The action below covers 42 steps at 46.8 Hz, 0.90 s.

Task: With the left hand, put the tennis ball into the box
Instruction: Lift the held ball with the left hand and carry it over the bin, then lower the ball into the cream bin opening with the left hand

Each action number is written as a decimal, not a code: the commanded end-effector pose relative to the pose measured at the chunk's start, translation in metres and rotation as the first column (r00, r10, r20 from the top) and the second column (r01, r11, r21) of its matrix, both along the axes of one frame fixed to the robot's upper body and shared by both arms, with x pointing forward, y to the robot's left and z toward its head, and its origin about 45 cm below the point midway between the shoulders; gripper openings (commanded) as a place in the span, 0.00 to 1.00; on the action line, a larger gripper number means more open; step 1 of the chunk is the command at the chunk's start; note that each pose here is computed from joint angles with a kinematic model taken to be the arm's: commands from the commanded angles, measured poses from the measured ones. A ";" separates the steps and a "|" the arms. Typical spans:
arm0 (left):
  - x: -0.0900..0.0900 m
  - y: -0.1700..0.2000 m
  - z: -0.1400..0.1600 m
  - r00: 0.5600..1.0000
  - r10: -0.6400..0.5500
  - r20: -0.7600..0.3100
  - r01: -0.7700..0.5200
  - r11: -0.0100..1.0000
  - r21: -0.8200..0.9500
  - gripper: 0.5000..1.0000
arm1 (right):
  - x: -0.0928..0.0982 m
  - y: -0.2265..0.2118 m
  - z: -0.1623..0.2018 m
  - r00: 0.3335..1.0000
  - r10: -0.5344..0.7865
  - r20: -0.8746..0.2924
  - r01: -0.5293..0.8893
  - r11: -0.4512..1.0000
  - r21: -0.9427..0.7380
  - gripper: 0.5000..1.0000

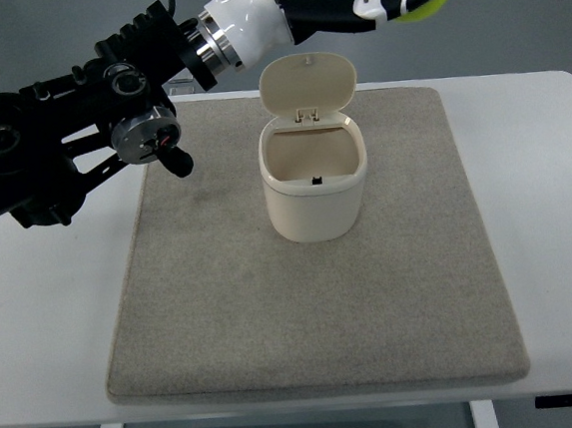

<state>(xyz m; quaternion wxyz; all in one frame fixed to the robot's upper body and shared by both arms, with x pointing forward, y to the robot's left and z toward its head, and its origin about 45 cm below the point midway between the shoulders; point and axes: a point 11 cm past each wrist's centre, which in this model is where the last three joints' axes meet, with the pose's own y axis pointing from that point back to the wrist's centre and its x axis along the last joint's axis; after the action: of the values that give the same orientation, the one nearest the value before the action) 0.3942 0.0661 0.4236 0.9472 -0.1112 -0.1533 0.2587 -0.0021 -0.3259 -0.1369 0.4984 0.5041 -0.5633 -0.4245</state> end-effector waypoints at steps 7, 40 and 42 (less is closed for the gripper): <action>0.004 0.026 -0.038 0.999 0.039 -0.008 -0.037 0.986 0.162 0.00 | 0.000 0.000 0.000 1.000 0.000 0.000 0.000 1.000 0.000 0.88; 0.022 0.065 -0.095 0.986 0.153 -0.067 -0.127 0.946 0.297 0.00 | -0.001 0.000 0.000 1.000 0.000 -0.001 0.000 1.000 0.000 0.88; 0.022 0.065 -0.095 0.986 0.153 -0.066 -0.127 0.946 0.298 0.00 | 0.000 0.000 0.000 1.000 0.000 0.000 0.000 1.000 0.000 0.88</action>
<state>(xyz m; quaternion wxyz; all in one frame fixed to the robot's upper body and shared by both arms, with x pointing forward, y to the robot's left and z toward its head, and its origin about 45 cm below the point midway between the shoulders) 0.4165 0.1315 0.3295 0.9381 0.0520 -0.1561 0.3050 -0.0024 -0.3259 -0.1369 0.4985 0.5039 -0.5632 -0.4247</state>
